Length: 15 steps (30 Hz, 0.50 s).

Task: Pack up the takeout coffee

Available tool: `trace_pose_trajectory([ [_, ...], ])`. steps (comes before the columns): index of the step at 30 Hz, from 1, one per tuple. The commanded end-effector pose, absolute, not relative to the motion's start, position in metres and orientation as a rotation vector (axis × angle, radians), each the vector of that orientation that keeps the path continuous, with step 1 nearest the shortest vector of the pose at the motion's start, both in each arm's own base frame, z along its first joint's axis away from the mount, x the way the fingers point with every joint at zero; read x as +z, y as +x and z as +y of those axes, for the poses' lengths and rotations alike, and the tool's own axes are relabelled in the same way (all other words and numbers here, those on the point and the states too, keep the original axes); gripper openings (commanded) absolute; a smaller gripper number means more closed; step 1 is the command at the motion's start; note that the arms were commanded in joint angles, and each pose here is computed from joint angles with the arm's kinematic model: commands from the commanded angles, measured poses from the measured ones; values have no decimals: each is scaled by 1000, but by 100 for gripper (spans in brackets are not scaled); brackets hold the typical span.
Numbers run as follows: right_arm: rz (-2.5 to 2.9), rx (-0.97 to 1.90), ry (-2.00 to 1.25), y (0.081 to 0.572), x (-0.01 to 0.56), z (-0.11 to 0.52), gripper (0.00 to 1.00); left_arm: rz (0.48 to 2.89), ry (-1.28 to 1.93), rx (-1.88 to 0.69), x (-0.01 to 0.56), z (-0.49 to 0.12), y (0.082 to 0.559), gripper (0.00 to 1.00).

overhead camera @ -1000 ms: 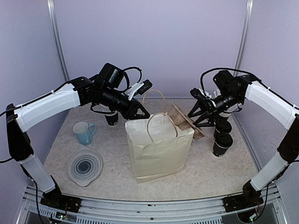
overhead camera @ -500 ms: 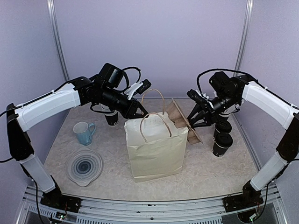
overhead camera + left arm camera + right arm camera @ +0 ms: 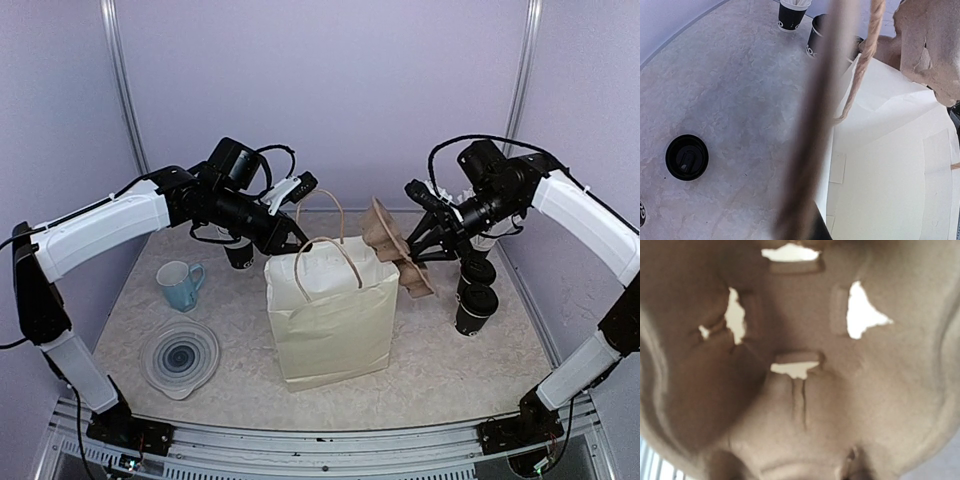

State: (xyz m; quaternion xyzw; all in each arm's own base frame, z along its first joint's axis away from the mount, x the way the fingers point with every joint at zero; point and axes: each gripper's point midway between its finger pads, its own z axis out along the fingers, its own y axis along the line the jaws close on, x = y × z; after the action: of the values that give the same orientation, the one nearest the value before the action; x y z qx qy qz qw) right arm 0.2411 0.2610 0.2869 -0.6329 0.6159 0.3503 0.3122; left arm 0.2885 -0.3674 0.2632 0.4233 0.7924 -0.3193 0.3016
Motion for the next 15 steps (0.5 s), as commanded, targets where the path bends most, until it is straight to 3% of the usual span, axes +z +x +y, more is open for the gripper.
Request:
trace_pose_trajectory([
  [1, 1558, 800, -1638, 243, 327, 253, 19, 2120, 1133, -810, 261, -355, 283, 4],
  [15, 1212, 878, -1721, 207, 414, 317, 21, 2028, 1170, -993, 281, -393, 269, 3],
])
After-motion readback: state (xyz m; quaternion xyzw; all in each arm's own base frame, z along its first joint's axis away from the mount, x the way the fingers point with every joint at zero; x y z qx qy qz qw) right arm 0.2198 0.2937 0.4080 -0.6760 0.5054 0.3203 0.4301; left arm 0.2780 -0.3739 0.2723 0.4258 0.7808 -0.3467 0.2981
